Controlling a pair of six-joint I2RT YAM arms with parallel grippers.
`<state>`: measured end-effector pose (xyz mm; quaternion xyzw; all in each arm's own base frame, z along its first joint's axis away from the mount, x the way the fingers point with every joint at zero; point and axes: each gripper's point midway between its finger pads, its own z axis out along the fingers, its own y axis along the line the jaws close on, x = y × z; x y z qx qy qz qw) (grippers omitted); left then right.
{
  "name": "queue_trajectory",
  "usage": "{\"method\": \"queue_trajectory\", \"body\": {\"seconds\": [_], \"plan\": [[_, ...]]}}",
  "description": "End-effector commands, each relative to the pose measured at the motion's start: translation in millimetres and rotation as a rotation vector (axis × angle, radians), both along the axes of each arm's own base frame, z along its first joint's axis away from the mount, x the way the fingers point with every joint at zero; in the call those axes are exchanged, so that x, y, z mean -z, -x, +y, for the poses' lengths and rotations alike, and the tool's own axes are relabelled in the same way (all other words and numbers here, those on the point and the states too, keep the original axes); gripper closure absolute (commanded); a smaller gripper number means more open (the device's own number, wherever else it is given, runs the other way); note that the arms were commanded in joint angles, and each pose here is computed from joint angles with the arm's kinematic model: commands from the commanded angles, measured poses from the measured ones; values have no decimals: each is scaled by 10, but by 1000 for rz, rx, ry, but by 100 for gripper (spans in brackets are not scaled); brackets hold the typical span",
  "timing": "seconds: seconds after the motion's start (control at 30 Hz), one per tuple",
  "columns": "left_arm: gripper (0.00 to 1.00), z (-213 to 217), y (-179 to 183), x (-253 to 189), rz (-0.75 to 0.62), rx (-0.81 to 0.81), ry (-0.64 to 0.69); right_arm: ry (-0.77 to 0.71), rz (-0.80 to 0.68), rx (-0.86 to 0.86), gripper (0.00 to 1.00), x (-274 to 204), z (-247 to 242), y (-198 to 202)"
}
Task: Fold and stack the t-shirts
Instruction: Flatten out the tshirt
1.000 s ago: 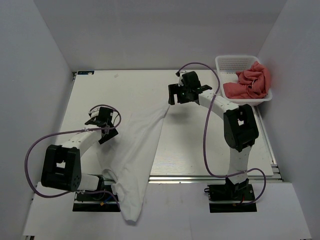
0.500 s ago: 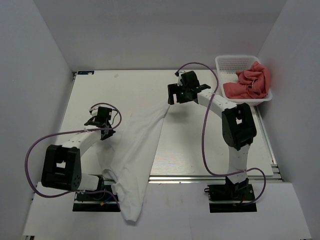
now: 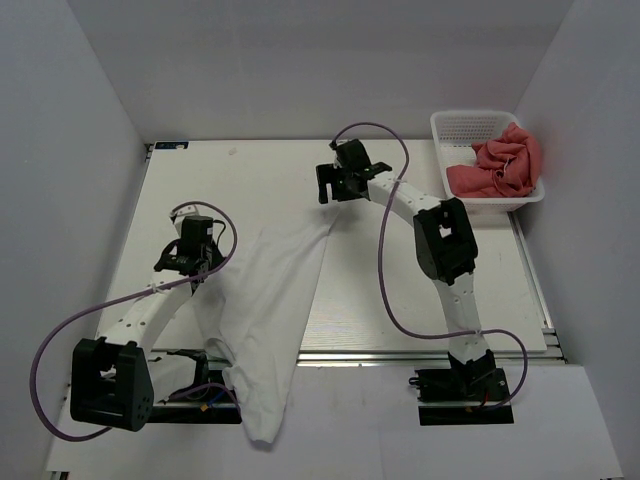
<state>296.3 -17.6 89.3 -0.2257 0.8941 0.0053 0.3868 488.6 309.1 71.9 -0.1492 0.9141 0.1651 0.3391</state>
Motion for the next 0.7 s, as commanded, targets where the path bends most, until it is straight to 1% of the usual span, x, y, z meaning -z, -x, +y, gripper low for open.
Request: {"method": "queue_trajectory", "body": {"seconds": [0.0, 0.03, 0.17, 0.2, 0.3, 0.33, 0.37, 0.4, 0.43, 0.47, 0.57, 0.63, 0.67], "plan": [[100, -42, -4, -36, -20, 39, 15, 43, 18, 100, 14, 61, -31, -98], [100, -45, -24, -75, -38, 39, 17, 53, 25, 116, 14, 104, -31, -93], [100, -54, 0, -61, -35, 53, 17, 97, 51, 149, 20, 310, -49, -98], [100, -50, 22, -25, -26, 53, 15, 100, 55, 147, 20, 349, -45, -100], [100, -70, 3, -67, -45, 59, 24, 95, 59, 137, 34, 466, 5, -99], [100, -66, 3, -91, -53, 65, 19, 88, 62, 136, 49, 478, 6, -108], [100, -66, 3, -92, -53, 66, 19, 84, 63, 123, 60, 501, 38, -98], [100, -66, 3, -92, -53, 66, 19, 75, 58, 120, 69, 496, 65, -107], [100, -66, 3, -92, -53, 66, 19, 72, 56, 116, 83, 500, 66, -112], [100, -66, 2, -117, -62, 66, 20, 72, 46, 105, 100, 466, 71, -120], [100, -70, -20, -154, -71, 66, 21, 56, -14, 86, 100, 195, 60, -142], [100, -70, -120, -365, -125, 59, 22, 43, -92, 42, 100, -28, 63, -146], [100, -88, -154, -438, -142, 62, 18, 19, -142, 33, 100, -288, 58, -150]]}}
